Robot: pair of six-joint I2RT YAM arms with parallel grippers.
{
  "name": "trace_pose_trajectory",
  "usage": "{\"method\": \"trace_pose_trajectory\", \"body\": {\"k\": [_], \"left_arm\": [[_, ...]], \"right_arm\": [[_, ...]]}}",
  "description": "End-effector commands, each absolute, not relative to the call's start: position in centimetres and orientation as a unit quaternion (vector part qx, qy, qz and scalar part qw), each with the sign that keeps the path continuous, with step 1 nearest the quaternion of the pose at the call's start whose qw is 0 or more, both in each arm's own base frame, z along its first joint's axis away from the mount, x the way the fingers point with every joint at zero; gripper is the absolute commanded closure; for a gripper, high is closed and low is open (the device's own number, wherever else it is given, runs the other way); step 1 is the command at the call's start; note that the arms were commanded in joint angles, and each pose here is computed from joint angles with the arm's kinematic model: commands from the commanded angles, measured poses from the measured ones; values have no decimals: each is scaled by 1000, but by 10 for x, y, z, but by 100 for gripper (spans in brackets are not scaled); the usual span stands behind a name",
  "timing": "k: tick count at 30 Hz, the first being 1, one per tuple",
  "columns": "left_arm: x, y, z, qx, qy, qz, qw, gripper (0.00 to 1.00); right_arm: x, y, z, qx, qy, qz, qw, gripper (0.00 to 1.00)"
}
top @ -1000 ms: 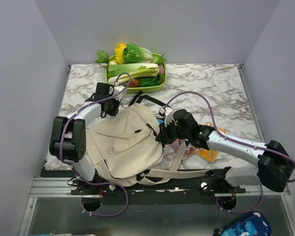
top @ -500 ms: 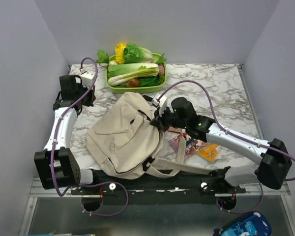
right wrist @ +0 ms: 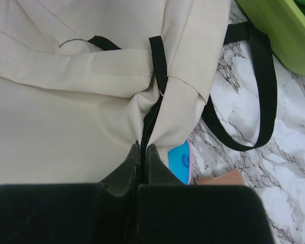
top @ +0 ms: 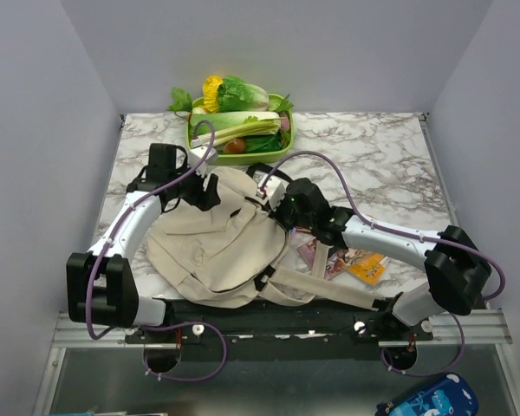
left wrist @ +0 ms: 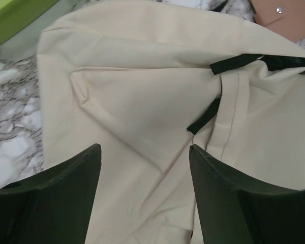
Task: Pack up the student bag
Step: Place the student bag at the center of the board.
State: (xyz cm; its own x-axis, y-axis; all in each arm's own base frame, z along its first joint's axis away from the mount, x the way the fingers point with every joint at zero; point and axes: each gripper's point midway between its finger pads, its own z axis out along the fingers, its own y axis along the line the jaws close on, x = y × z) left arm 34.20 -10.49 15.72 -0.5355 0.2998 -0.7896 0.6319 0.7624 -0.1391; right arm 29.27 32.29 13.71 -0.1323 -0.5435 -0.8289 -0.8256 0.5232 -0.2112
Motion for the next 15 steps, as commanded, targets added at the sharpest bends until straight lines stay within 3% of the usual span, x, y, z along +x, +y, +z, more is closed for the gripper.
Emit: {"method": "trace_pose_trajectory", "body": {"k": [1,15], "left_arm": [[333,-143,141,338,825,-244,381,22],[345,-172,100,444,788,-209,373,19]], "right_arm": [[309,318,150,-435,727,124,517,99],[311,327,142,-422,735,143,511,99]]}}
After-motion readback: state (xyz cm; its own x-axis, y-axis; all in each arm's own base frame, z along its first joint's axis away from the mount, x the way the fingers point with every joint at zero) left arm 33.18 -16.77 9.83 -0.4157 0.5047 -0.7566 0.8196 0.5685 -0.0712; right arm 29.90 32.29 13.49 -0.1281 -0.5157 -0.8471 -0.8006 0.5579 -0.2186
